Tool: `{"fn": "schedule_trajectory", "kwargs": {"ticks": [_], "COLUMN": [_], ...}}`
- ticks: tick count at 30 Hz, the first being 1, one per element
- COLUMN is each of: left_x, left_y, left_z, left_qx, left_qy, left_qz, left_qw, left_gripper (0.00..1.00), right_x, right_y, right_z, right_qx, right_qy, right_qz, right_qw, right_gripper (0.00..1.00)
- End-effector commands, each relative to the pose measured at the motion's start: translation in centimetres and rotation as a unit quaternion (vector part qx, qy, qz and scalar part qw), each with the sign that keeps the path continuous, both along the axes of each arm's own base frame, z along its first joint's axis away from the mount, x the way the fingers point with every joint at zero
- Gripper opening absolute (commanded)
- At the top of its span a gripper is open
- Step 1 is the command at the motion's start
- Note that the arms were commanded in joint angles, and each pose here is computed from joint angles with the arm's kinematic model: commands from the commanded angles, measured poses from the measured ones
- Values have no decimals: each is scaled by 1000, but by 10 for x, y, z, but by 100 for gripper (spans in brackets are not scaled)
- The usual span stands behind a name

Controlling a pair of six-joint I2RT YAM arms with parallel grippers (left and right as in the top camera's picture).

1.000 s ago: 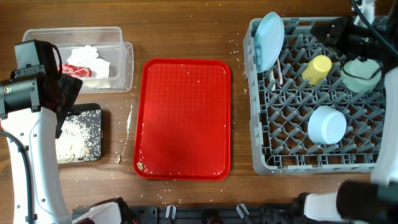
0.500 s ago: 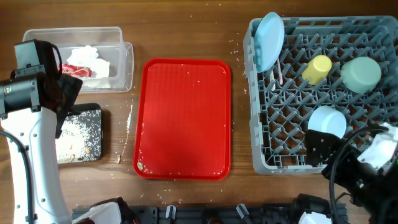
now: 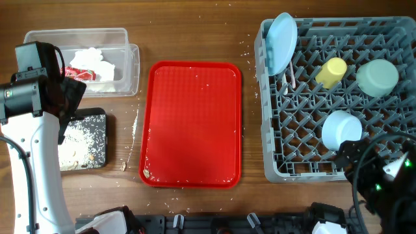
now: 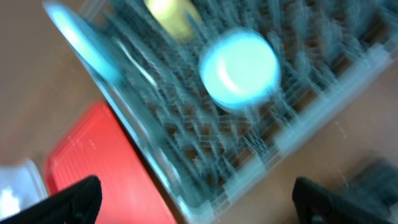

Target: Sort waste into correct bins and load items into the dishwasher rack

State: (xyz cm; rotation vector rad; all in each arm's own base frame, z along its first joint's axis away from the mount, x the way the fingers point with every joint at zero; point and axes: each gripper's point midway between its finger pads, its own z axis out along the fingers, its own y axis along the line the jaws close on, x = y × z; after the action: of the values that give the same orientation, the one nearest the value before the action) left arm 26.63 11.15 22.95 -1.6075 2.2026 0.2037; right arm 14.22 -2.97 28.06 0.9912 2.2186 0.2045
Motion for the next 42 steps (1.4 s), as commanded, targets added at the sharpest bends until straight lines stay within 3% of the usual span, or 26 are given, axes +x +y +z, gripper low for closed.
{"fn": "schedule_trajectory", "kwargs": {"ticks": [1, 6, 10, 13, 19, 25, 29, 31, 36, 42], "left_x": [-1, -1, -1, -1, -1, -1, -1, -1, -1, -1], "left_y": [3, 3, 3, 3, 3, 3, 3, 3, 3, 3], "left_z": [4, 4, 4, 4, 4, 4, 4, 4, 4, 4], "left_qx": [6, 6, 6, 6, 6, 7, 6, 6, 6, 6], "left_qy": [-6, -6, -6, -6, -6, -6, -6, -6, -6, -6], "left_qz": [8, 8, 8, 8, 8, 8, 8, 8, 8, 8], "left_qw": [1000, 1000, 1000, 1000, 1000, 1000, 1000, 1000, 1000, 1000], "left_gripper": [100, 100, 100, 100, 100, 100, 100, 100, 100, 100], "right_x": [45, 94, 100, 100, 97, 100, 102, 104, 104, 104], "right_y": [13, 53, 36, 33, 35, 43, 46, 46, 46, 46], "right_z": [-20, -58, -77, -76, -77, -63, -77, -107, -105, -106], "right_qx": [-15, -40, 2, -32, -144, -199, -227, -239, -310, -310], "right_qy": [-96, -277, -348, -394, -407, -457, -442, -384, -375, -373], "right_qz": [81, 179, 87, 93, 145, 175, 198, 221, 248, 249], "right_qw": [992, 943, 933, 914, 890, 849, 845, 864, 838, 838], "right_gripper": [100, 100, 100, 100, 100, 100, 100, 100, 100, 100]}}
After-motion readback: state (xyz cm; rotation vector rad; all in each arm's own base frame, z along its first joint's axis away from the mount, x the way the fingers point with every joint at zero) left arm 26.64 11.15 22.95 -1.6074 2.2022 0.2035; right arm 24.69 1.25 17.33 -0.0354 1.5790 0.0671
